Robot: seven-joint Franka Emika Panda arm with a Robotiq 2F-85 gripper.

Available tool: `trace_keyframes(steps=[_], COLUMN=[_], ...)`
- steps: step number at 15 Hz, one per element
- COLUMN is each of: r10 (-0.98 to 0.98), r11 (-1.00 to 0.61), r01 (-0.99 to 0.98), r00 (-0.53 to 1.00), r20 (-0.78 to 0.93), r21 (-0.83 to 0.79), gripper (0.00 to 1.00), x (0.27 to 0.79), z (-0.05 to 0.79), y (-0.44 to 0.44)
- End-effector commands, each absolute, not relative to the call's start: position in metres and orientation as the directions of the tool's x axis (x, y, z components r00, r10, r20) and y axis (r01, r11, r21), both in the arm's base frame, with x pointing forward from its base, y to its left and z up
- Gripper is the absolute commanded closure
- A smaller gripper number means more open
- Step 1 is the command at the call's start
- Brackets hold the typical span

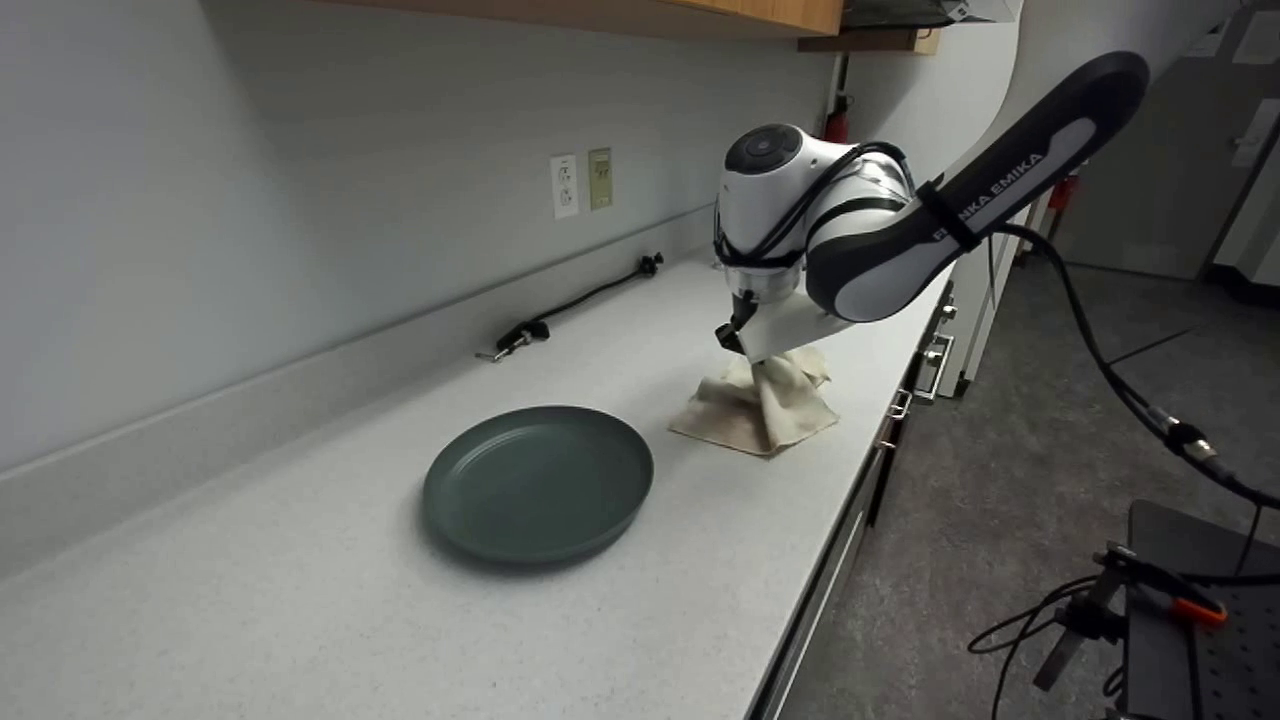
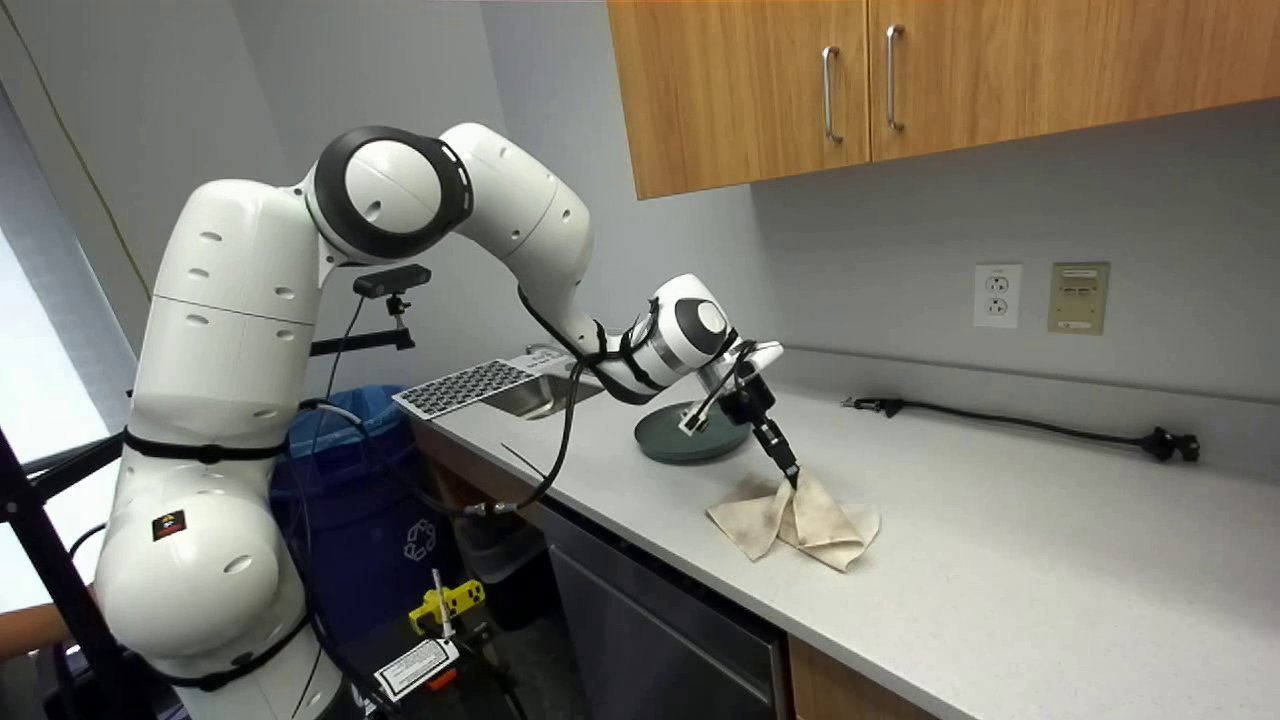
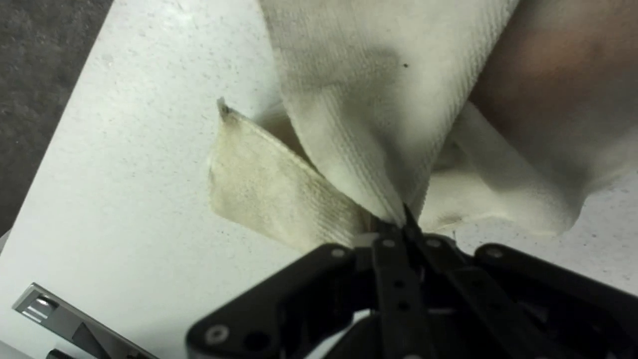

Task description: Fold the cloth on the table

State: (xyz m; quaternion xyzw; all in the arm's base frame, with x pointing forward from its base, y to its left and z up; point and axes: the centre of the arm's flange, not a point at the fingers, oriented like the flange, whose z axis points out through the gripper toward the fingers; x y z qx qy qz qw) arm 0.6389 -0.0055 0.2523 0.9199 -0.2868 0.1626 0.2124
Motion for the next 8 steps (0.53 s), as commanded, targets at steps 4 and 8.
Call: trace_keyframes(steps=[4, 8], r10=[-0.313, -0.296], r11=[-0.867, -0.88], r01=[-0.425, -0.395], r00=[0.872, 0.89], r20=[0.376, 0.348], r21=[0.262, 0.262], gripper=[0.99, 0.72], x=[0.648, 0.649], z=[0.252, 0.247], y=[0.025, 0.022])
